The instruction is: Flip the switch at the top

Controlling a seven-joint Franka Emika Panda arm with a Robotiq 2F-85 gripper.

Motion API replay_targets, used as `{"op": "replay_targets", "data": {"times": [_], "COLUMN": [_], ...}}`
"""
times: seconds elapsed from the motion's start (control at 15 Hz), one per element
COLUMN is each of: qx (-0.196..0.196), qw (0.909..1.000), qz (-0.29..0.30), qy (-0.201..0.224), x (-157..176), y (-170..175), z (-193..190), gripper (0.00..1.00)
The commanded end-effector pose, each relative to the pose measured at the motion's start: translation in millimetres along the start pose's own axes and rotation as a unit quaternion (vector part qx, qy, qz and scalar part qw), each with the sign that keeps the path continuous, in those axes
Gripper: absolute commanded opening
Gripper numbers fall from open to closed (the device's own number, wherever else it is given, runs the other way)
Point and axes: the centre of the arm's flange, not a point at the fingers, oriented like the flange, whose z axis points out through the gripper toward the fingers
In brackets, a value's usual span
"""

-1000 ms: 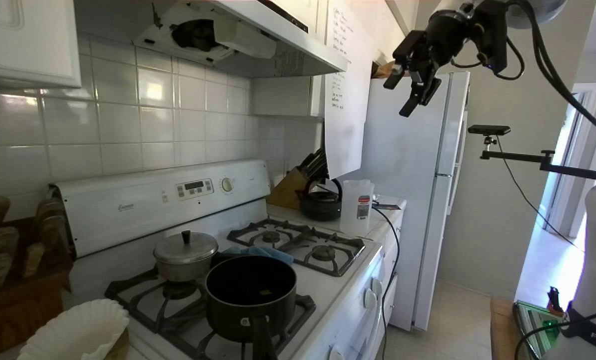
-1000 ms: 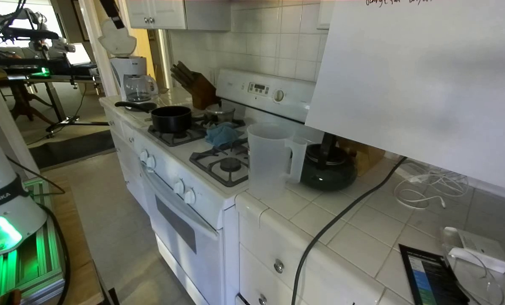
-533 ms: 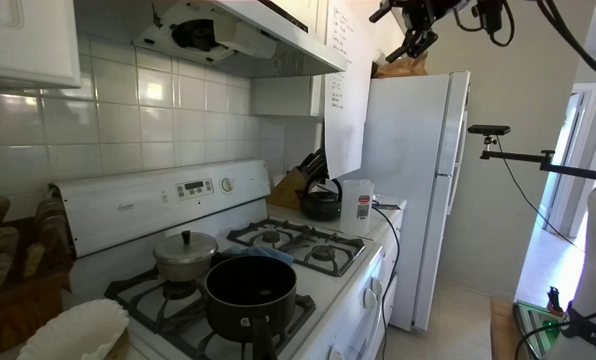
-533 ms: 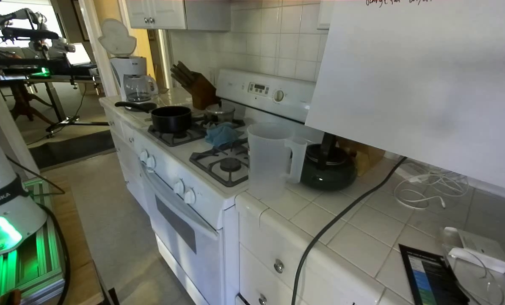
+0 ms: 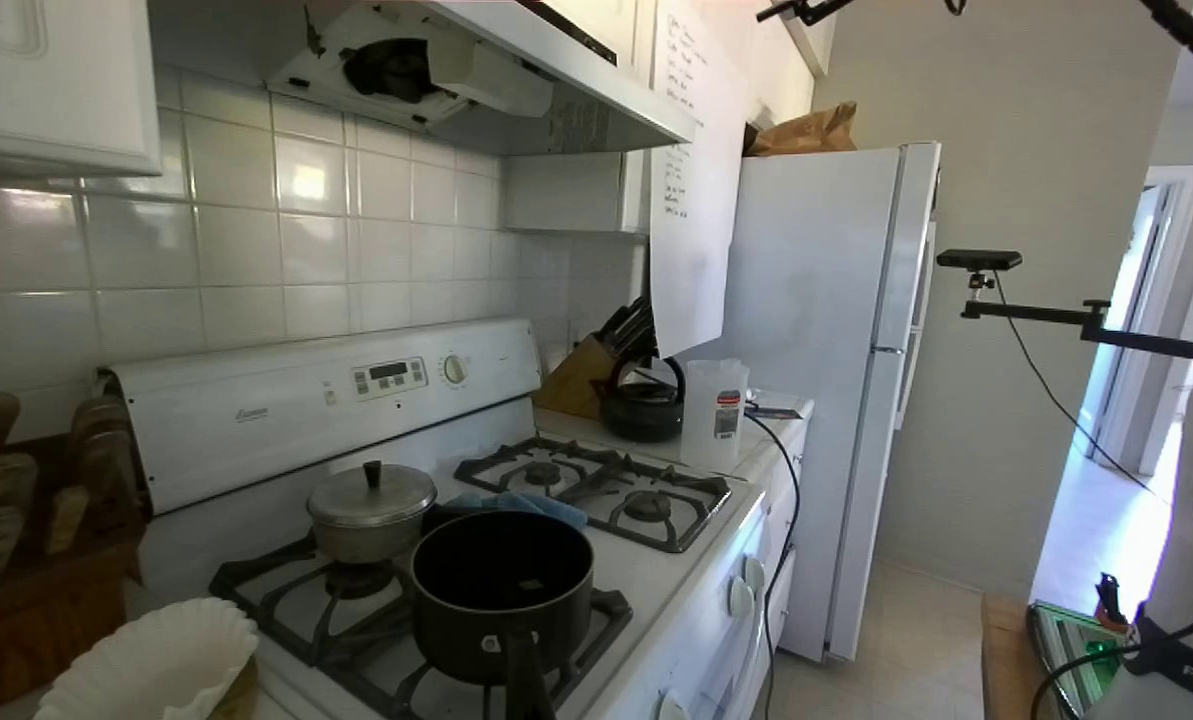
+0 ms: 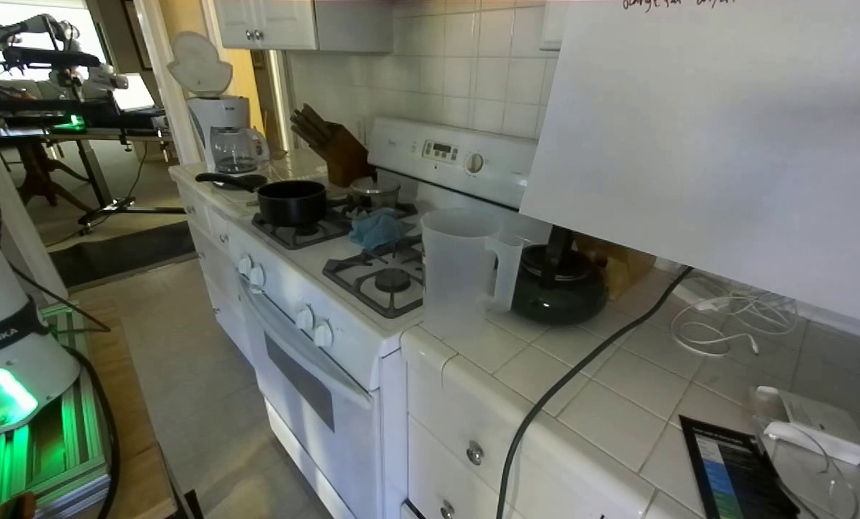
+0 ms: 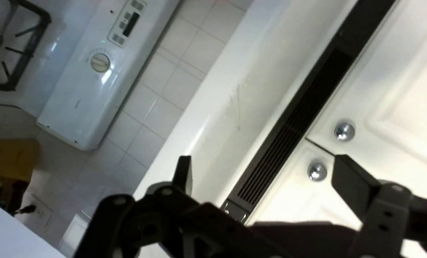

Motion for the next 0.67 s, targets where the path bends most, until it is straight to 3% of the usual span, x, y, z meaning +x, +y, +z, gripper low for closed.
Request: {"op": "replay_targets", "data": {"times": [0.0,0.2,0.27,0.6], "qx": [0.033,0.061,0.039,0.048], "qw": [0.9951,0.9844,0.9916,0.9874], "qz": [0.072,0.13,0.09,0.114], "qy": [0.06,0.102,0.084,0.099], "x": [48,81,59,76], "y": [-22,-25,-9,-12], "z": [13,20,9,20], "gripper": [1.0,1.0,1.0,1.0]}}
